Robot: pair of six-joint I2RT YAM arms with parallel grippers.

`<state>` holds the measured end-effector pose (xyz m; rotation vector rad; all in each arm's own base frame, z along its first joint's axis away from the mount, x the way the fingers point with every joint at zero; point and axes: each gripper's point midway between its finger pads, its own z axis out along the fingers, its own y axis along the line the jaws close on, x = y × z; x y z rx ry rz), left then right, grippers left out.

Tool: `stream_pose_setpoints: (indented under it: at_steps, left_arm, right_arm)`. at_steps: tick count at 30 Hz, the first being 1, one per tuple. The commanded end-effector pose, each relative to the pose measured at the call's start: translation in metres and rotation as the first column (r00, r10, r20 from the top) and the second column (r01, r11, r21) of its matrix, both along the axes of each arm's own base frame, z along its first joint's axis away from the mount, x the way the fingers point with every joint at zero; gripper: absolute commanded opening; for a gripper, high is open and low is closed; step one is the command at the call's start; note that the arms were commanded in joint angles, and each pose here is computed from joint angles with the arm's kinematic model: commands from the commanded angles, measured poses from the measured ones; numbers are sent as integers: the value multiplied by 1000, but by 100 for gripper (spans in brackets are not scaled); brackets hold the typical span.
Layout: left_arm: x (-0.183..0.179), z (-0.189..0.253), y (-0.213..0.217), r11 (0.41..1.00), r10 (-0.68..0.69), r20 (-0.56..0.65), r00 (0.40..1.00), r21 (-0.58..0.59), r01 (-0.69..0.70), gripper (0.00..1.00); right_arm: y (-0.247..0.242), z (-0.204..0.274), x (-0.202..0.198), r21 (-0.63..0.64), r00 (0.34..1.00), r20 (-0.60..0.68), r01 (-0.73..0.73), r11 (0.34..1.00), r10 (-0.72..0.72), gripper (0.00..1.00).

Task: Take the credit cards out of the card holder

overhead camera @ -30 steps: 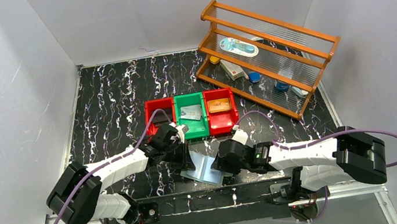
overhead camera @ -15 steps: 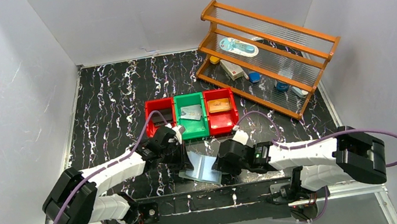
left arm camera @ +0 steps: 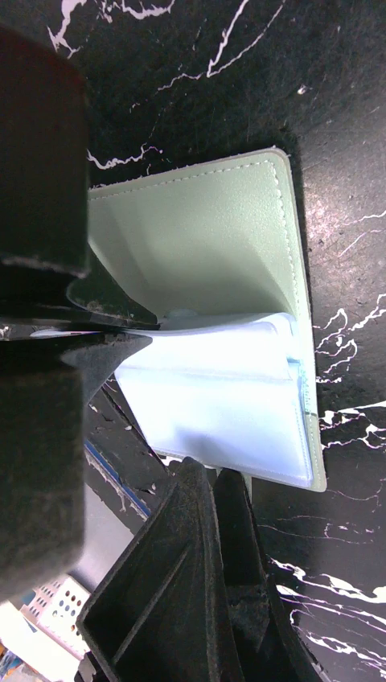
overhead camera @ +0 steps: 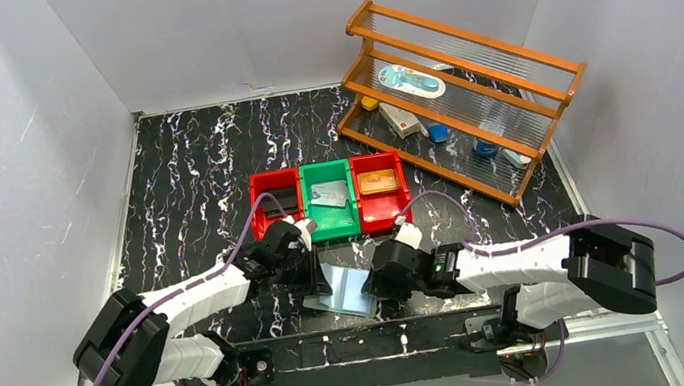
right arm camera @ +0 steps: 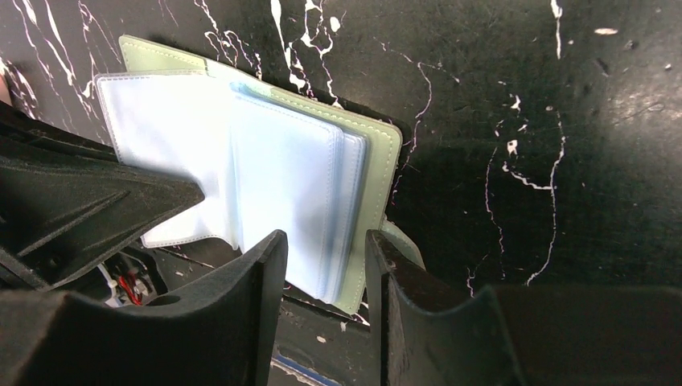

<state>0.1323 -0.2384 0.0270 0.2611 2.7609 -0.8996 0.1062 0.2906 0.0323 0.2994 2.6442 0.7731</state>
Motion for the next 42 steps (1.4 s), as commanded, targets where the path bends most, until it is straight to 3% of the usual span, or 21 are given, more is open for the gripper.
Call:
stream_pose_setpoints:
  at_steps: [1, 8, 15, 23, 25, 28, 31, 34, 38, 42]
  left_arm:
    - [-12, -3, 0, 999, -24, -39, 999, -22, 24, 0]
    - [-16, -3, -5, 998, -47, -47, 998, -46, 44, 0]
    - [-16, -4, -4, 998, -44, -42, 998, -42, 42, 0]
    - [-14, -3, -6, 998, -42, -35, 999, -48, 40, 0]
    - [-14, -3, -6, 998, -40, -36, 999, -49, 39, 0]
    - [-15, -3, -6, 998, -42, -37, 998, -50, 40, 0]
    - [-15, -3, -6, 998, -39, -34, 999, -53, 38, 0]
    - [-15, -3, -6, 998, -37, -33, 999, -56, 35, 0]
    - [-16, -4, -6, 998, -37, -35, 999, -60, 35, 0]
    - [-15, -3, -7, 997, -35, -33, 999, -67, 33, 0]
  right_arm:
    - [12, 5, 4, 3, 999, 24, -34, 999, 34, 48]
    - [24, 1, 5, -77, 995, 14, -101, 992, 103, 40]
    - [19, 5, 15, -187, 995, 35, -85, 979, 93, 41]
    - [42, 15, 13, -172, 979, 52, -184, 968, 195, 38]
    - [44, 13, 12, -184, 977, 49, -193, 964, 205, 32]
    - [46, 10, 10, -183, 977, 40, -200, 962, 211, 34]
    - [47, 7, 6, -129, 980, 35, -190, 973, 196, 39]
    - [57, 16, 2, 23, 980, 57, -194, 981, 192, 38]
    - [73, 43, 3, 253, 978, 110, -202, 946, 179, 34]
    - [78, 57, 3, 370, 976, 122, -215, 904, 182, 32]
